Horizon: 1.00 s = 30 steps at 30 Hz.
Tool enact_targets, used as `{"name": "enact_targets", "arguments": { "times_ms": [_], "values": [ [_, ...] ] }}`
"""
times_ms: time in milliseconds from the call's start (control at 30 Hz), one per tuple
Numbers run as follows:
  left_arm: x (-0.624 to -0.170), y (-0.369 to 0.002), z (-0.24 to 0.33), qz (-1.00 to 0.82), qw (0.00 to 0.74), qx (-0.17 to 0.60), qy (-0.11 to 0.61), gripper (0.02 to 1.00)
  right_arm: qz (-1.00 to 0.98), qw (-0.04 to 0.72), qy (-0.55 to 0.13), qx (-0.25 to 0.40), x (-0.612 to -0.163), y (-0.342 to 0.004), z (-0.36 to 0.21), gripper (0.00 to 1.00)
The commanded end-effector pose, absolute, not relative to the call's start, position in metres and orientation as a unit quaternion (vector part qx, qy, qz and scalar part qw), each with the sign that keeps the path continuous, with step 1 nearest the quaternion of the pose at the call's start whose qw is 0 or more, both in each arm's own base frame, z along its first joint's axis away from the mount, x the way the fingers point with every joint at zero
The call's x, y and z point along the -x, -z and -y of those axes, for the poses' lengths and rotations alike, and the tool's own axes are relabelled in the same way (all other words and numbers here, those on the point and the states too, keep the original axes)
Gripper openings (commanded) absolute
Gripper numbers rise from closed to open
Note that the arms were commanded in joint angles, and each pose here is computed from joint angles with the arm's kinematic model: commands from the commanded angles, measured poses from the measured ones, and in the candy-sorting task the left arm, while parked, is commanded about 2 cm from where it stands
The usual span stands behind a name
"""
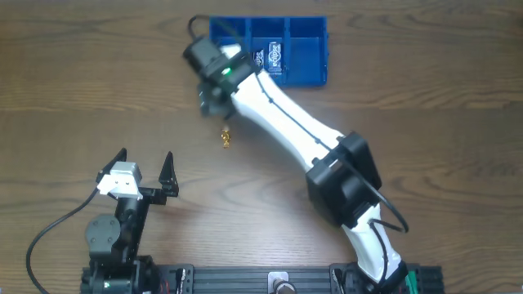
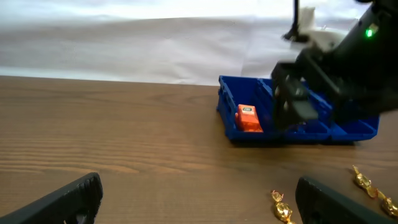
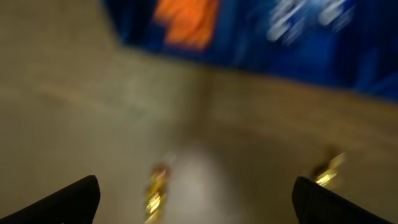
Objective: Sort Candies Into Trays
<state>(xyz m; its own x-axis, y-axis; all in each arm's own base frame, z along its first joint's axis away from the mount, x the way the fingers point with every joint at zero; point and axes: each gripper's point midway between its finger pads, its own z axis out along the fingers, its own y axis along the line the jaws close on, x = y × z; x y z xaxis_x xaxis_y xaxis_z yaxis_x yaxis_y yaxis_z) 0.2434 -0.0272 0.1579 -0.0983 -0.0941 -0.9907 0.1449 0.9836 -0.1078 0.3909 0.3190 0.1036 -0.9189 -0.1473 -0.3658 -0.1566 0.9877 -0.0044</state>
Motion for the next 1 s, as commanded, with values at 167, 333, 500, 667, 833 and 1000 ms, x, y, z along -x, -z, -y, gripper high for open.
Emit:
{"name": "enact_targets", "arguments": {
  "times_ms": [167,333,500,667,833,1000],
  "values": [
    [-0.242,-0.141,0.031,-0.754,0.649,-0.021,0.100,0.996,-0.991,0.125,-0.014,0.052,-0.340,-0.059,-0.330,1.000],
    [-0.242,-0.141,0.031,-0.754,0.649,-0.021,0.100,0.996,-0.992,0.119,-0.014,0.042,-0.339,-0.039,-0.332,0.993],
    [-0.242,-0.141,0.031,-0.754,0.649,-0.021,0.100,0.998,-0.992,0.117,-0.012,0.042,-0.343,-0.021,-0.336,0.976],
    [-0.242,-0.141,0.031,-0.754,0.649,-0.021,0.100,0.998,-0.993,0.109,-0.004,0.036,-0.342,-0.006,-0.335,0.943],
    [-0.242,-0.141,0.031,-0.754,0.649,-0.022,0.100,0.998,-0.994,0.109,0.001,0.032,-0.343,-0.003,-0.333,0.844],
    [-0.242,-0.141,0.031,-0.754,0.649,-0.021,0.100,0.998,-0.993,0.110,0.005,0.031,-0.343,-0.001,-0.332,0.680]
  ]
}}
